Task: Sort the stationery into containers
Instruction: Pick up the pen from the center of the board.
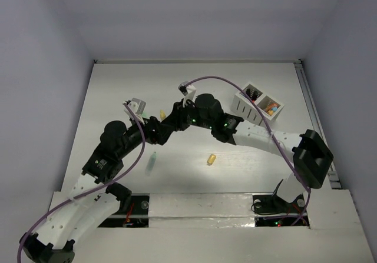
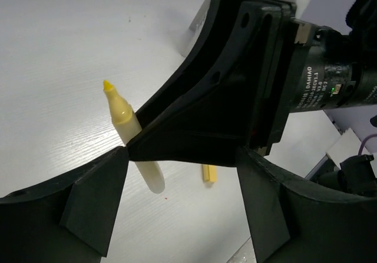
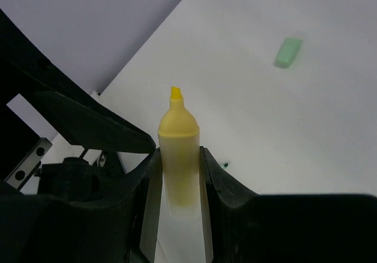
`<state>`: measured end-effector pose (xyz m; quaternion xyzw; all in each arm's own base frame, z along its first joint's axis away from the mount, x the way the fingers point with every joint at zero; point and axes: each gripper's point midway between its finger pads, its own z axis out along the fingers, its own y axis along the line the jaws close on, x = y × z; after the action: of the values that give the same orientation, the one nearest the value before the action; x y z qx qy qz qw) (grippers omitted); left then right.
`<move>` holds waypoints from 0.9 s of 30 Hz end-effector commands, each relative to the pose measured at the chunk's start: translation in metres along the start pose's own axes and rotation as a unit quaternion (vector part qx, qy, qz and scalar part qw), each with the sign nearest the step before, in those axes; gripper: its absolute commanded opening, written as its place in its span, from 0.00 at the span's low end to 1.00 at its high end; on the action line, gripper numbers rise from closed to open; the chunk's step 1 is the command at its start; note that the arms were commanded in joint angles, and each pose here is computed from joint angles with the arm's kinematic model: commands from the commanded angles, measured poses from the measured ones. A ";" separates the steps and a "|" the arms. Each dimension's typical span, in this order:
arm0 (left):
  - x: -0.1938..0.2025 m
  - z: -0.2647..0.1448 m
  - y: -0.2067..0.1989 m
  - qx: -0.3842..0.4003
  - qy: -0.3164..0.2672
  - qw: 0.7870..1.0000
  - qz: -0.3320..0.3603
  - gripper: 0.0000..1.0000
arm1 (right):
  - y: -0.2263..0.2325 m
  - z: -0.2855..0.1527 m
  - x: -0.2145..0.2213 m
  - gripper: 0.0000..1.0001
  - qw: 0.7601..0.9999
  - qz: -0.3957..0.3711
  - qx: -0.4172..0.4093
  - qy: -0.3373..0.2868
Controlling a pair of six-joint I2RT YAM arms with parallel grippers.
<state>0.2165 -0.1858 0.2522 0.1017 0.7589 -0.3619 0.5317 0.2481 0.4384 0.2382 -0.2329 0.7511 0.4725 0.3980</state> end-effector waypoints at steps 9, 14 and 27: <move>-0.013 -0.003 0.003 -0.016 -0.040 0.999 -0.031 0.67 | 0.013 -0.012 -0.062 0.00 0.992 0.001 0.010 -0.128; -0.015 -0.006 0.005 -0.023 -0.050 0.998 -0.038 0.72 | 0.005 -0.019 -0.071 0.00 0.989 -0.012 0.041 -0.143; -0.027 0.001 0.007 -0.029 -0.069 0.996 -0.039 0.77 | 0.022 -0.034 -0.074 0.00 0.989 -0.014 0.007 -0.146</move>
<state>0.2237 -0.1747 0.2484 0.0364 0.7623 -0.3570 0.5387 0.2730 0.4159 0.3005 -0.1635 0.7109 0.4629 0.5036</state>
